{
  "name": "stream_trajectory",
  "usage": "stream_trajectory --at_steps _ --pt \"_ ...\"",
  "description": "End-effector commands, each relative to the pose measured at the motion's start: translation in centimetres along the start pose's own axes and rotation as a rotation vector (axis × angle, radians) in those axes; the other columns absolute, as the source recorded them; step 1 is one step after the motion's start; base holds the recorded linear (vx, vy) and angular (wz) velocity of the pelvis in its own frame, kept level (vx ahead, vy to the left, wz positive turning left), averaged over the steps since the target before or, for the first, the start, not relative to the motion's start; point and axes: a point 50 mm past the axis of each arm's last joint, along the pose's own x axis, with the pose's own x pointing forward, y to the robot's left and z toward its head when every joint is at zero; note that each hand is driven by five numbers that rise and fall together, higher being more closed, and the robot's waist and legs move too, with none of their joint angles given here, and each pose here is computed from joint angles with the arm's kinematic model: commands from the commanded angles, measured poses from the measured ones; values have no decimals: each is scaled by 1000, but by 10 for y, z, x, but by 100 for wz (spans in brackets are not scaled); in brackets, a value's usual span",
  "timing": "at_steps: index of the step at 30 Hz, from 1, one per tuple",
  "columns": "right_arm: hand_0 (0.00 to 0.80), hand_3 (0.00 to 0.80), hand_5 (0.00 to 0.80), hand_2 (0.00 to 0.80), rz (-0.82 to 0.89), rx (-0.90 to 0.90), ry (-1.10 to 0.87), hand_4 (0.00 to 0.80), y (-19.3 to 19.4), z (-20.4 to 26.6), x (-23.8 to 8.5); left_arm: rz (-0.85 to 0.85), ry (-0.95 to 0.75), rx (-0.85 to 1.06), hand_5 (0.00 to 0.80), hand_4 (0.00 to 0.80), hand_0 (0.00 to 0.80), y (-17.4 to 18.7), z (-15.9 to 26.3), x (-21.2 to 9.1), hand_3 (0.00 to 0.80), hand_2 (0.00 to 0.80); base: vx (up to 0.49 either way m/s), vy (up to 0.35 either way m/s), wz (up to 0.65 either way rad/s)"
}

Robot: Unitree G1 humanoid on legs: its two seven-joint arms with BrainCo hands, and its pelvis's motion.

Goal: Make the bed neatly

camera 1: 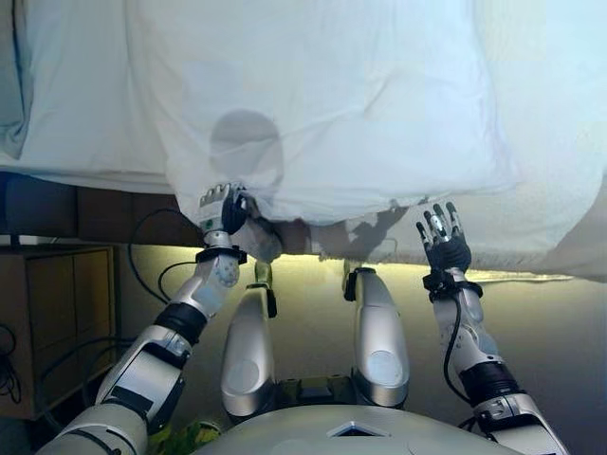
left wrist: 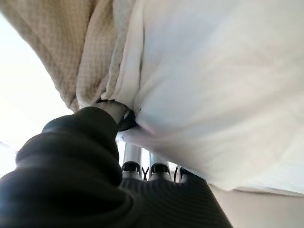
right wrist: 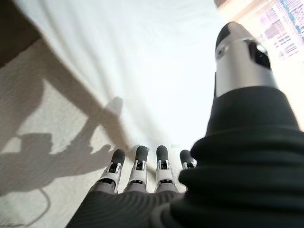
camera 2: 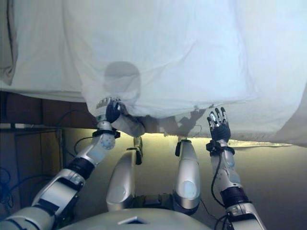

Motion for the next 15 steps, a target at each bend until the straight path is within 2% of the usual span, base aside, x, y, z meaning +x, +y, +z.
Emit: stream_trajectory --at_steps 1,9,15 --pt "0 0 0 0 -43 16 -43 0 -15 -6 -18 113 188 -35 800 800 800 32 -55 -12 800 800 133 11 12" --pt "0 0 0 0 -78 -26 26 0 -33 -18 -29 133 567 -136 800 800 800 44 -132 -71 800 800 159 40 3" --pt "0 0 0 0 -106 -41 63 0 -44 -23 -35 117 787 -14 800 800 800 55 -172 -117 800 800 91 48 2"
